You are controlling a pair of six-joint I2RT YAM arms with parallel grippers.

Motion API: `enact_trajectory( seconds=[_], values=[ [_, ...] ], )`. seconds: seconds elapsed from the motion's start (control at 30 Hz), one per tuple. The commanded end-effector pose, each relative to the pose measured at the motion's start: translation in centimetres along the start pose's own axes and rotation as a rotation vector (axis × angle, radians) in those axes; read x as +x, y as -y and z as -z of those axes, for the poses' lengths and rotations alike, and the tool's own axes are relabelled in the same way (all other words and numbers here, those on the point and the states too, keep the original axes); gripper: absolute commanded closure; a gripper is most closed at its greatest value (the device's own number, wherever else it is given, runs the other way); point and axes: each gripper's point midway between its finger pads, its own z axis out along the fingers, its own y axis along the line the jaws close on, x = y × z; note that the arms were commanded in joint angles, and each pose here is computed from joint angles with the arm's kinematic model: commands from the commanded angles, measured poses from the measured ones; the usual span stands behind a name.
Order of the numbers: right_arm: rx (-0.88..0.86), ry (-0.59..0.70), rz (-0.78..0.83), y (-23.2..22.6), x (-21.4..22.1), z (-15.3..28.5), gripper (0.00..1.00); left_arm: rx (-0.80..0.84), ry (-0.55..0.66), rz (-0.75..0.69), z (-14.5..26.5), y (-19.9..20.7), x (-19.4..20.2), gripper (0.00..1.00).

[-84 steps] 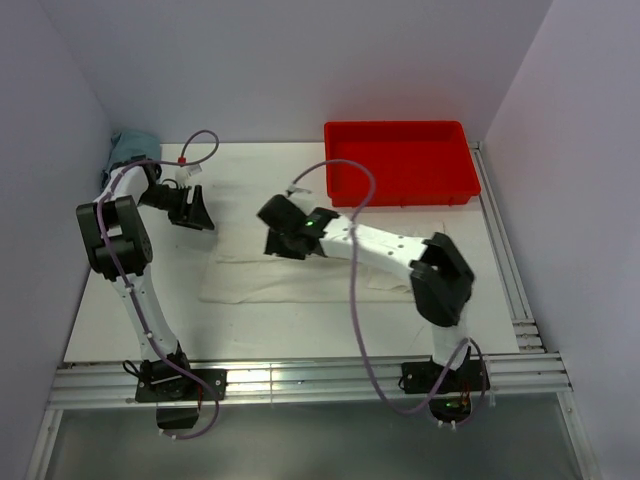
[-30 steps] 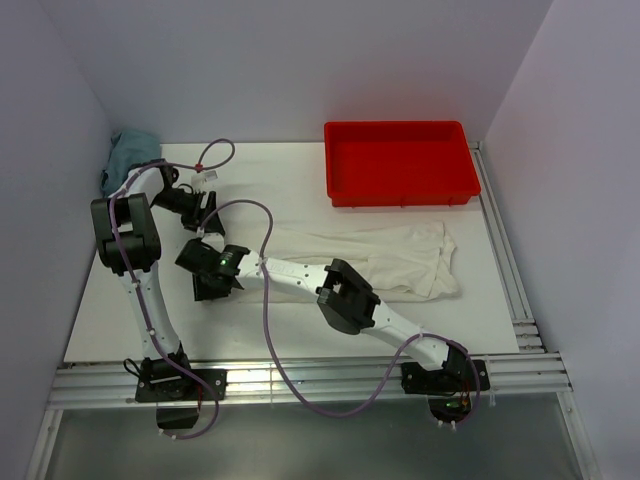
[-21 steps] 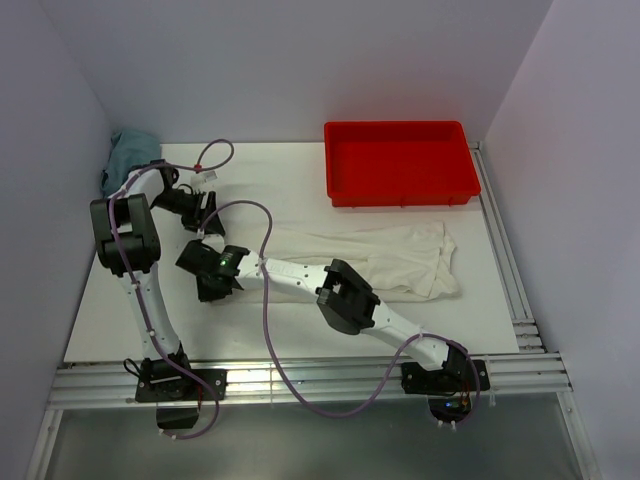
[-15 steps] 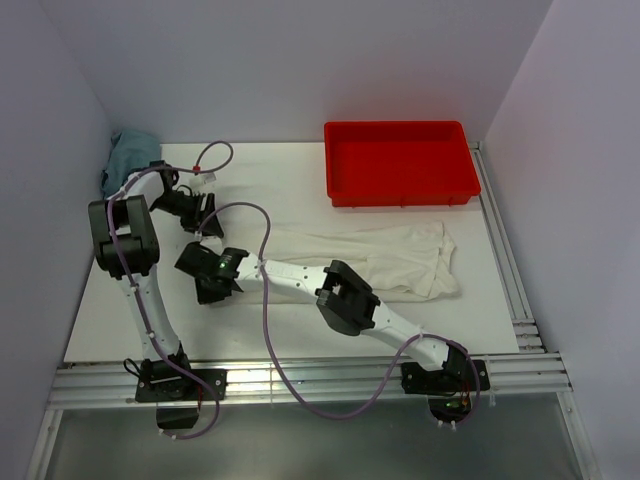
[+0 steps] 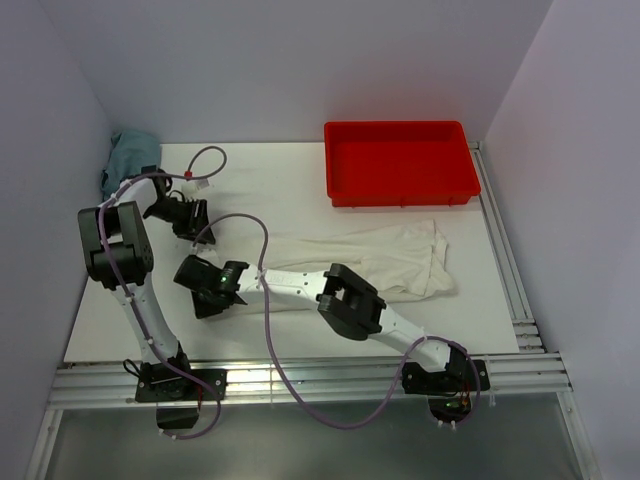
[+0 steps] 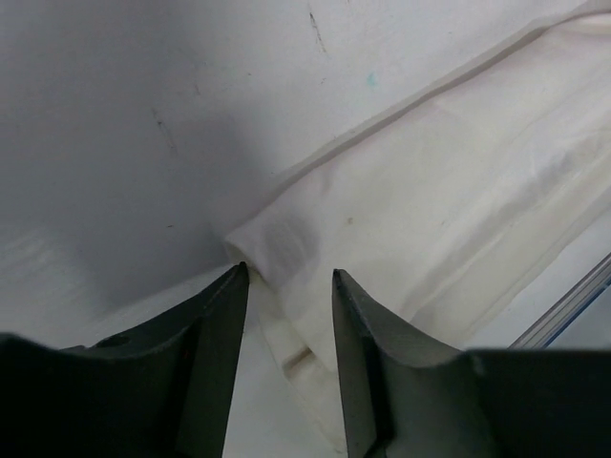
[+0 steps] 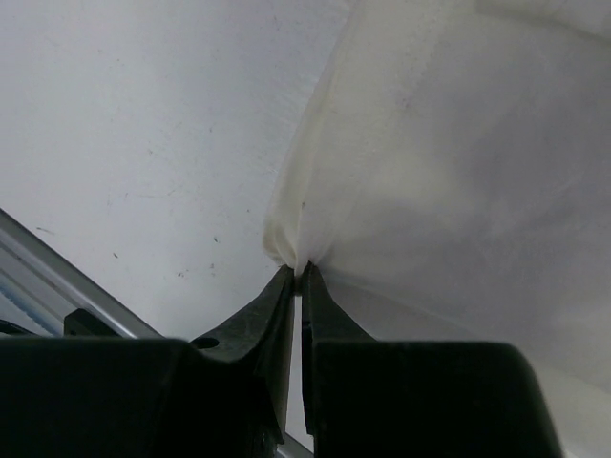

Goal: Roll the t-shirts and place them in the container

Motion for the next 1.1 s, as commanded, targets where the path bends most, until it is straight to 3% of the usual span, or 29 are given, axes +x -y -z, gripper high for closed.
enact_trajectory(
  seconds=[0.0,0.3,0.43,0.8,1.07],
  values=[
    [-0.083,-0.005,-0.03,-2.1,0.0,2.2,0.91,-0.042,0.079,-0.058,2.6,0.6,-2.6,0.55],
    [-0.156,0.096,-0.129,-2.1,-3.7,4.5,0.92,-0.082,0.088,-0.075,3.4,0.7,-3.9,0.66],
    [-0.22,0.116,-0.143,-3.2,-4.7,5.5,0.91,-0.099,0.09,-0.082,3.4,0.9,-4.3,0.66],
    [-0.231,0.144,-0.198,-2.9,-6.0,6.3,0.92,-0.223,0.118,-0.088,4.8,-0.7,-4.9,0.4],
    [-0.216,0.154,-0.224,-1.6,-5.7,6.6,0.92,-0.116,0.011,-0.083,2.9,-0.2,-2.5,0.39]
  ],
)
